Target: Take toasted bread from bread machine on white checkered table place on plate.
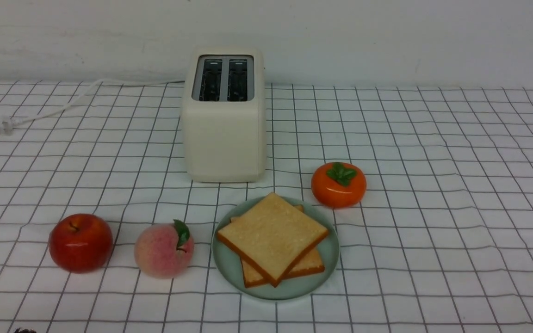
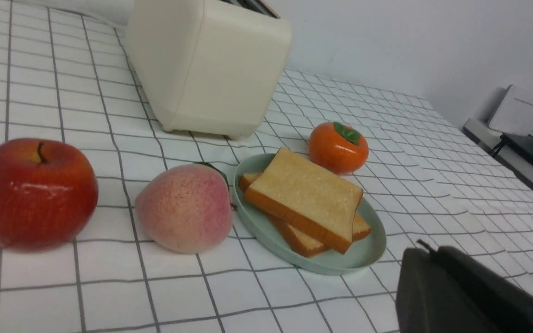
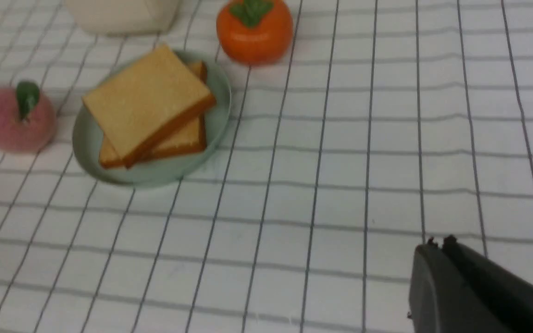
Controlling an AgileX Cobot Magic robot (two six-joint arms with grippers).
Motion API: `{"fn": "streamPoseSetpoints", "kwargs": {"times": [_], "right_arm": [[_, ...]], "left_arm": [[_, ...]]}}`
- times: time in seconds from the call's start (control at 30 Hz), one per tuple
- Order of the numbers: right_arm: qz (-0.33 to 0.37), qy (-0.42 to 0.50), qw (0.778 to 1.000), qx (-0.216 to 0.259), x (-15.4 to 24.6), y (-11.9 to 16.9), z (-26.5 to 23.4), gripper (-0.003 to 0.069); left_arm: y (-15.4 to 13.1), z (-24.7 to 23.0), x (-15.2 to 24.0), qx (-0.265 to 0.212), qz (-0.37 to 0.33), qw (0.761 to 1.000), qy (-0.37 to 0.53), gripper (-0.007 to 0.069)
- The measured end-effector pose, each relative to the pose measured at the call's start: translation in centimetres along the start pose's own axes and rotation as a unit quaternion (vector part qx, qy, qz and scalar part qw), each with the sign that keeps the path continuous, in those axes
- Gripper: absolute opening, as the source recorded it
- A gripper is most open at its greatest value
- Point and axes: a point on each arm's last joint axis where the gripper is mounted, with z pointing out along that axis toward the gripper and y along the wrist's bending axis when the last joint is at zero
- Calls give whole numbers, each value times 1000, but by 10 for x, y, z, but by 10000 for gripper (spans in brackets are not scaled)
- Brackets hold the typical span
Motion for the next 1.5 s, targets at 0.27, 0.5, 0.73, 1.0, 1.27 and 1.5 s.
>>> {"fn": "streamPoseSetpoints", "kwargs": {"times": [0.27, 0.5, 0.73, 1.0, 1.27, 1.5], "right_arm": [[6, -82, 996, -28, 46, -14, 52, 14], [14, -13, 1000, -5, 105, -32, 75, 23], [68, -25, 995, 61, 110, -44, 68, 32], [20, -122, 984, 127, 104, -50, 53, -20], [-41, -106, 986, 123, 105, -49, 52, -20], [-45, -103, 987, 117, 106, -48, 53, -20]], "left_arm": [[0, 0, 1, 0, -1, 1000, 6, 18], [0, 0, 2, 0, -1, 1000, 7, 22], [0, 0, 2, 0, -1, 1000, 9, 22], [0, 0, 2, 0, -1, 1000, 10, 29], [1, 0, 3, -1, -1, 1000, 13, 39], [1, 0, 3, -1, -1, 1000, 13, 43]]}}
